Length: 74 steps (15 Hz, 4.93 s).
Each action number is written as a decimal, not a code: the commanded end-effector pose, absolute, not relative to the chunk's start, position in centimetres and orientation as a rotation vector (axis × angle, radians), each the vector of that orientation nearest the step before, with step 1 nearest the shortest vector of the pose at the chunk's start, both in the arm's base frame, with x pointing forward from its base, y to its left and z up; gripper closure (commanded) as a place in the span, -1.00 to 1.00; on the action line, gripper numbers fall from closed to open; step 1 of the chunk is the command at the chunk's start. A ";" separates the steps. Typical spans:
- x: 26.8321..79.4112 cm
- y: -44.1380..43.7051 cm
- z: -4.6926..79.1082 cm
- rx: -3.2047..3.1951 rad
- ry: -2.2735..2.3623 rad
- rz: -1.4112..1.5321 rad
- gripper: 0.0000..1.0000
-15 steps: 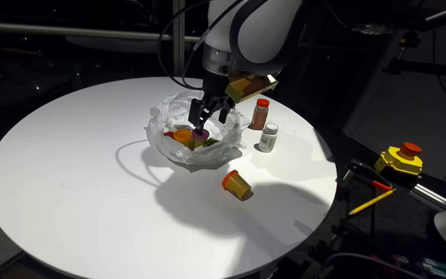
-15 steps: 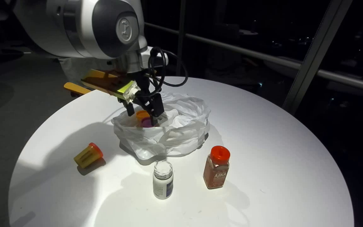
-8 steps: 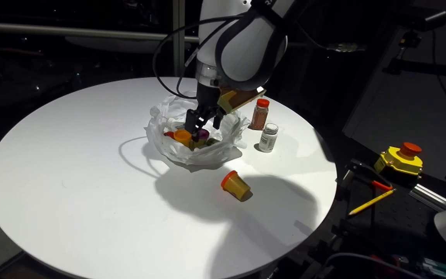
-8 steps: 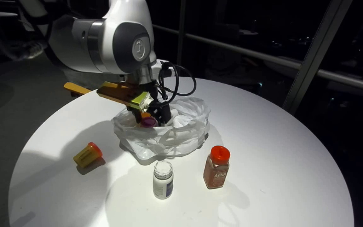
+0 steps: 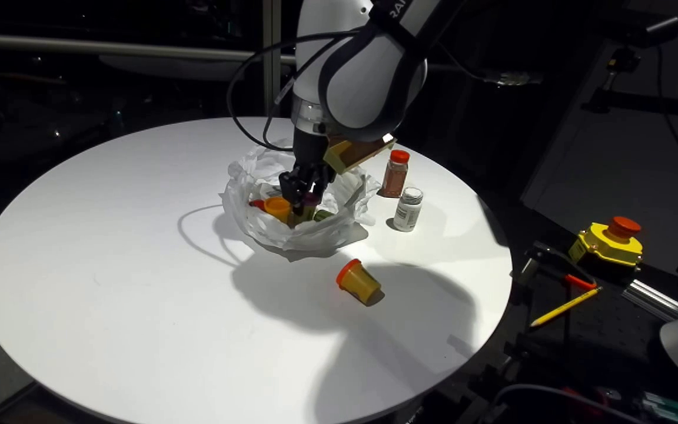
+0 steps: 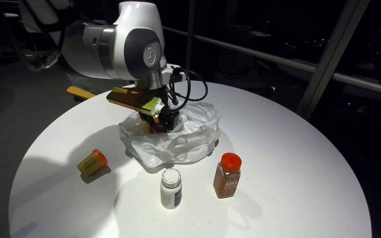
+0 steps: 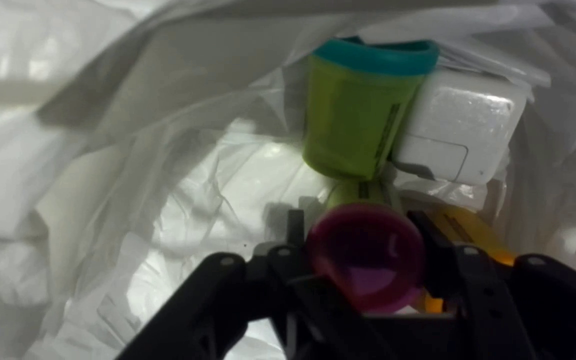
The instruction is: Pick up the objects from the plastic bag and put it on the table.
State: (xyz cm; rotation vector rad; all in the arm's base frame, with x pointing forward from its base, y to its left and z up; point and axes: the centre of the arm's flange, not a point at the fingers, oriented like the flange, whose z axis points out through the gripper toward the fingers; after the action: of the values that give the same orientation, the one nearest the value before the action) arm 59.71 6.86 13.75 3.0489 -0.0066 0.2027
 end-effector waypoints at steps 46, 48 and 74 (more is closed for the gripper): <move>40.5 5.5 17.5 3.075 -0.172 0.452 -0.86; 40.5 6.1 19.8 3.066 -0.182 0.523 -1.00; 59.1 10.2 17.4 3.176 -0.354 0.310 -1.00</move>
State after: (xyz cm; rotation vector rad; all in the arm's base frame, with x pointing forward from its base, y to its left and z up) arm 57.28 9.38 18.21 3.1681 -0.3116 0.2479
